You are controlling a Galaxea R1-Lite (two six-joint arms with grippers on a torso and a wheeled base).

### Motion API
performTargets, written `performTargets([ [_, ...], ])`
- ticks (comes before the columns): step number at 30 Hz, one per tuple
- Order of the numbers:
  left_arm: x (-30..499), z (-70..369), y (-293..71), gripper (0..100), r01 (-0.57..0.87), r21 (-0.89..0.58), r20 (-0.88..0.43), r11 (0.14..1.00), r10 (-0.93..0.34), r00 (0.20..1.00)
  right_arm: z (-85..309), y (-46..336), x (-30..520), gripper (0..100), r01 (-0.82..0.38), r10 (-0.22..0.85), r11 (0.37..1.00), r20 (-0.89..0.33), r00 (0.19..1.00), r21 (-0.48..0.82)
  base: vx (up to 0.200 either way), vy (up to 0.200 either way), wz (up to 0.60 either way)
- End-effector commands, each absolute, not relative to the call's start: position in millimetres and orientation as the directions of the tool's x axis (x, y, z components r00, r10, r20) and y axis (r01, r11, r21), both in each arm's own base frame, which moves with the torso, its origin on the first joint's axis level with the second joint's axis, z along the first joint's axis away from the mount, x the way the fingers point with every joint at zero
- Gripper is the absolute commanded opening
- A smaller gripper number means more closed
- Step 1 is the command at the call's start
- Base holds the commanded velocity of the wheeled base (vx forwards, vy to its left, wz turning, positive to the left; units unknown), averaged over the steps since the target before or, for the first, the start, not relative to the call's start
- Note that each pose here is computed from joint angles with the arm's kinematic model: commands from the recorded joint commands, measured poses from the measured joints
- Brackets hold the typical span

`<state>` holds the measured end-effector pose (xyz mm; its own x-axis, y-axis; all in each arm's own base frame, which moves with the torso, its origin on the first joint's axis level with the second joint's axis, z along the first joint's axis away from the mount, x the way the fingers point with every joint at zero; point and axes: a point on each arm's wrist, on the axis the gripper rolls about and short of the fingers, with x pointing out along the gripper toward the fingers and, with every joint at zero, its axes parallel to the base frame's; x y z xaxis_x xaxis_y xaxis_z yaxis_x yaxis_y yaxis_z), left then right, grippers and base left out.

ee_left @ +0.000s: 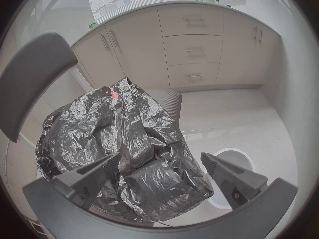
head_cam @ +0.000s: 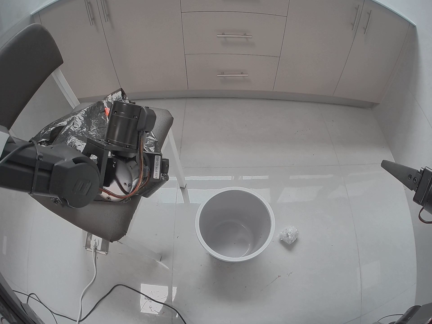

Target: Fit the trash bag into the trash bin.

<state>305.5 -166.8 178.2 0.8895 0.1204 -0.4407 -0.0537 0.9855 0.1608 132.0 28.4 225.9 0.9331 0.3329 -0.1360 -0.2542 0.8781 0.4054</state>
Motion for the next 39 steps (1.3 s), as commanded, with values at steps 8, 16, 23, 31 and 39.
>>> performTargets([
  [8,320,160,-164,100,-0.082,0.192,-0.469,0.978,0.164,0.868,226,28,132,100,-0.255,0.334,0.878,-0.136,0.933,0.406,0.000,0.000,0.00],
  [16,323,161,-158,100,-0.101,0.193,-0.468,0.976,0.182,0.865,225,28,132,100,-0.253,0.332,0.878,-0.137,0.933,0.406,0.000,0.000,0.00],
  [23,317,160,-160,0,-0.088,0.193,-0.471,0.977,0.171,0.866,224,29,133,100,-0.250,0.332,0.879,-0.145,0.932,0.406,0.000,0.000,0.00],
  [31,310,161,-168,0,-0.063,0.193,-0.469,0.979,0.148,0.871,224,28,133,100,-0.249,0.332,0.879,-0.146,0.932,0.407,0.000,0.000,0.00],
  [39,290,170,-165,0,-0.039,0.188,-0.461,0.981,0.124,0.879,223,28,133,100,-0.249,0.332,0.879,-0.148,0.932,0.407,0.000,0.000,0.00],
])
